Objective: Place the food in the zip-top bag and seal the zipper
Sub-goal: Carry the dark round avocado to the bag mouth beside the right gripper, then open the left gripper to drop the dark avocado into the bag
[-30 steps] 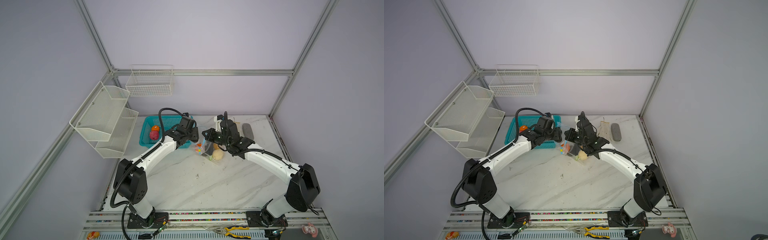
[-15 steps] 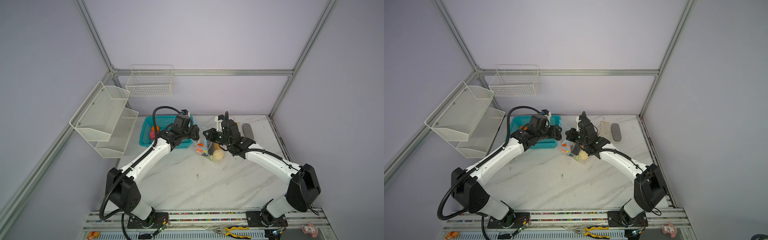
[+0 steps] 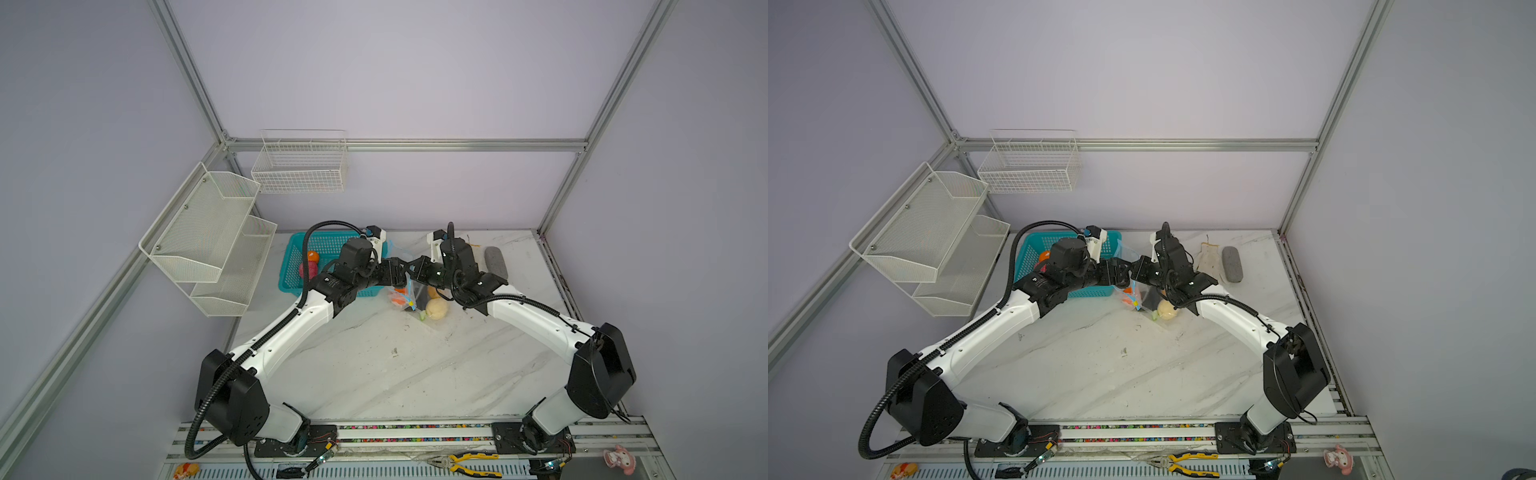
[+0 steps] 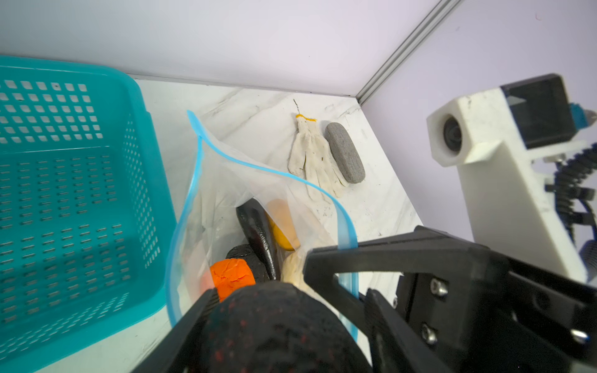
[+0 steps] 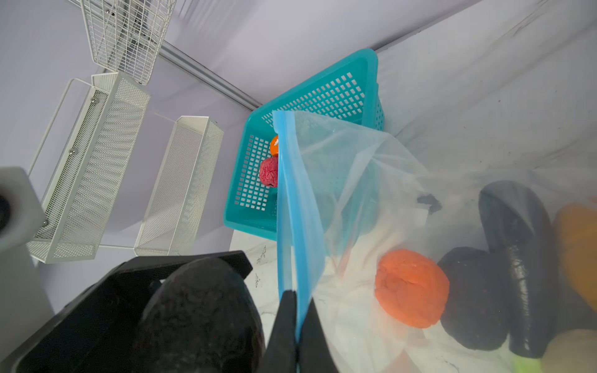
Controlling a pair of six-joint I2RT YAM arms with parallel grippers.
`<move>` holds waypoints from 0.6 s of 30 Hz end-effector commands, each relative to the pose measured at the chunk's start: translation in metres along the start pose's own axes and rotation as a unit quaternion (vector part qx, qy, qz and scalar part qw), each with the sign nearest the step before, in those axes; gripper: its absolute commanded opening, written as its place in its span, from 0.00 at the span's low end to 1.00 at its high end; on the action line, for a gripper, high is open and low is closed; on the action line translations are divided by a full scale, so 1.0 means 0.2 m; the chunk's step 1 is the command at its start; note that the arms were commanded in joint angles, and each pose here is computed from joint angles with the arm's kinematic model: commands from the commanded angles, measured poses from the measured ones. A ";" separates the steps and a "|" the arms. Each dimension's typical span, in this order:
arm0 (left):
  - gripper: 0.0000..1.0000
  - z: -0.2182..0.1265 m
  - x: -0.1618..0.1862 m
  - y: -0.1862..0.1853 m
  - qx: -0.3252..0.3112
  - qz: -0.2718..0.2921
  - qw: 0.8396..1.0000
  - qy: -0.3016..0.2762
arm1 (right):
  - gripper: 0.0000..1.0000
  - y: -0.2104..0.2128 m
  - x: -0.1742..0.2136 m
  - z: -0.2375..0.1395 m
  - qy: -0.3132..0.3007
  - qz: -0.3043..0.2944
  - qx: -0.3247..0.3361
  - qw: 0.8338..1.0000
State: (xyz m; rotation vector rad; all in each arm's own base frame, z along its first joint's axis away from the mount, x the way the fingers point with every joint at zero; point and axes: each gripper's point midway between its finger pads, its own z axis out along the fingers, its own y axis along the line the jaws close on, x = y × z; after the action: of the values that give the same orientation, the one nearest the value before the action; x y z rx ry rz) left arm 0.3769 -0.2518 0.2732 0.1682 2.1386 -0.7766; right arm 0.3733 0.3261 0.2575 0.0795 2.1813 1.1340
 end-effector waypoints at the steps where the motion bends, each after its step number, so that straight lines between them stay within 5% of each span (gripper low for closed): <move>1: 0.43 -0.01 -0.04 -0.07 0.045 0.006 0.999 -0.023 | 0.00 0.10 -0.09 -0.06 -0.021 -0.007 -0.028 0.999; 18: 0.42 0.08 0.00 0.04 0.015 -0.026 0.999 -0.033 | 0.00 0.15 -0.11 -0.12 -0.029 -0.004 -0.049 0.998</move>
State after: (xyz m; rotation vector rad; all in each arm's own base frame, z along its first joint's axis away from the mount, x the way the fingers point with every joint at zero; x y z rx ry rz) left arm 0.3859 -0.2533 0.2686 0.1310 2.0915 -0.8061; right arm 0.3708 0.3218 0.2711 0.0751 2.1558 1.1620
